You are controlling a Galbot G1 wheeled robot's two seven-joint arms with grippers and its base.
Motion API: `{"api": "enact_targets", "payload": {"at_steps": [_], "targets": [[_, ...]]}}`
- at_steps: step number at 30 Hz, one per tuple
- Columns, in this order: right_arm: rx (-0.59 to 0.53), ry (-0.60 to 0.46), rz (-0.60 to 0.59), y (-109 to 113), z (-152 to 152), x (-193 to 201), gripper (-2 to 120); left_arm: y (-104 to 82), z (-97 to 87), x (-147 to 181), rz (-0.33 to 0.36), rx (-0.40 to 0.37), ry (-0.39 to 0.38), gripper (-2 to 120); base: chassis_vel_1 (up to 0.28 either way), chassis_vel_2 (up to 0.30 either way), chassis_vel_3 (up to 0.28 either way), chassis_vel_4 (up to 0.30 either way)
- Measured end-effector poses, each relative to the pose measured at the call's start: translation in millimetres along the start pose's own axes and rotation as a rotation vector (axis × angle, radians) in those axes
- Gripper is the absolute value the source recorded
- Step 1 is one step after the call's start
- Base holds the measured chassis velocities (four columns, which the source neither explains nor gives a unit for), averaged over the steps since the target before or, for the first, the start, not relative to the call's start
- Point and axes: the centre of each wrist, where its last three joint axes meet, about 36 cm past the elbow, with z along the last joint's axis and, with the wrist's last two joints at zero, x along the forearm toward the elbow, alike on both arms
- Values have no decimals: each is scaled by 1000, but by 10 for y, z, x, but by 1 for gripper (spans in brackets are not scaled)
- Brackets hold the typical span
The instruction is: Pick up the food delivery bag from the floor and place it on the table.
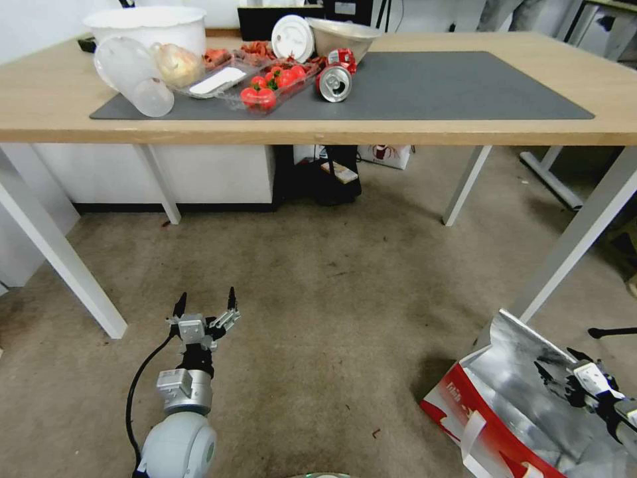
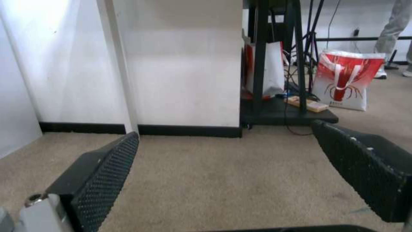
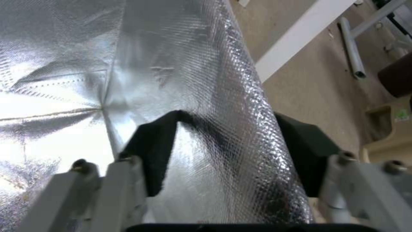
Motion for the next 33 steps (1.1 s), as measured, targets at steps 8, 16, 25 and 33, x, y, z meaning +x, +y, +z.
{"api": "enact_targets", "payload": {"at_steps": [8,16,25,33], "targets": [[-6,0,-1,48,40,-7,22,9,10,-2,0,-3,3,100,0,0,0,0],[-16,-2,5,81,50,-2,0,12,27,-20,1,-5,4,100,0,0,0,0],[-83,-32,24,179,-25,5,0,20,48,-4,10,-7,11,100,0,0,0,0],[-247,-143,-17,515,-641,75,0,61,93,1,23,-22,16,100,0,0,0,0]]}}
